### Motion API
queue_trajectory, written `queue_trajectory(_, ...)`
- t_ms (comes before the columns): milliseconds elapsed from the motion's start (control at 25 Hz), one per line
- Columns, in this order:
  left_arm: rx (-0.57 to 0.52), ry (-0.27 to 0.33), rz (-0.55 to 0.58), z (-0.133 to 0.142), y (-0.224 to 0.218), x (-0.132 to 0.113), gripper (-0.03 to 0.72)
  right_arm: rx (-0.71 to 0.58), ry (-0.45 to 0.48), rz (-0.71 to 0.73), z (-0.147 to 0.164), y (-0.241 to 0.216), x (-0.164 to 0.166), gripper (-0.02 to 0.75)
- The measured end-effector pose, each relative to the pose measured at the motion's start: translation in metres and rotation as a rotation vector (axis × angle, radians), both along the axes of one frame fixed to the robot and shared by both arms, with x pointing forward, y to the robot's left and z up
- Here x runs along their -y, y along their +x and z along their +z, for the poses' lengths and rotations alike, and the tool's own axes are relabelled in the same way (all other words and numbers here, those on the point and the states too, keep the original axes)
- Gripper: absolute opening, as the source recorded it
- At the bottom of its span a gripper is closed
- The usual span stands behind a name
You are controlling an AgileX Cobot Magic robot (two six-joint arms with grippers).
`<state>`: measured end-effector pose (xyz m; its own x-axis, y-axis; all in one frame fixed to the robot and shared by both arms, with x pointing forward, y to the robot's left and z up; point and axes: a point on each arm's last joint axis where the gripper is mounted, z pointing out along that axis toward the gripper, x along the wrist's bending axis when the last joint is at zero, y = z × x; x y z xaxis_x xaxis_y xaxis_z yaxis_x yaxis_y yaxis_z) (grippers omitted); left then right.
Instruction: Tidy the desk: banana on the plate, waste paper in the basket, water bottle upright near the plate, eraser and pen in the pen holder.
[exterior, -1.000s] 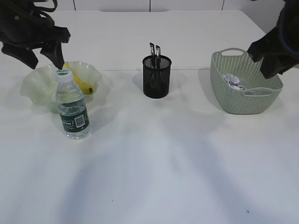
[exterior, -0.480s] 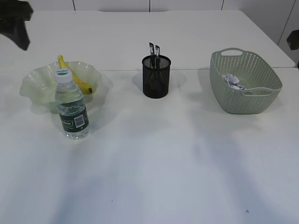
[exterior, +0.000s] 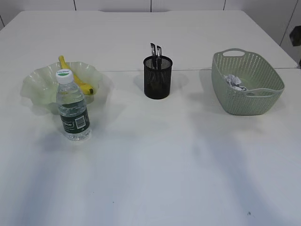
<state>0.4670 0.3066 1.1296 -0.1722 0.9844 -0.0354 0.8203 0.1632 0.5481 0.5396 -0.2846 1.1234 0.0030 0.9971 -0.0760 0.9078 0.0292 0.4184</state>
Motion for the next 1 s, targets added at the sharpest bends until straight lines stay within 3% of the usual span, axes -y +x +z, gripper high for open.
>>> queue_trajectory(160, -0.016, 0.000, 0.003, -0.005, -0.028, 0.000, 0.458, -0.012, -0.004, -0.001, -0.006, -0.011, 0.001, 0.266)
queue_trajectory(480, 0.074, 0.008, 0.010, 0.005, -0.093, -0.002, 0.457, -0.007, -0.003, 0.002, -0.016, -0.061, 0.005, 0.267)
queue_trajectory(760, 0.093, -0.011, 0.021, 0.001, -0.139, -0.001, 0.454, 0.121, 0.021, -0.030, 0.010, -0.133, 0.011, 0.267)
queue_trajectory(880, 0.135, -0.056, 0.016, 0.000, -0.162, 0.002, 0.443, 0.188, 0.034, -0.042, 0.021, -0.171, 0.014, 0.267)
queue_trajectory(1000, 0.206, -0.045, 0.021, 0.002, -0.182, 0.001, 0.438, 0.285, 0.027, -0.052, 0.033, -0.207, 0.018, 0.267)
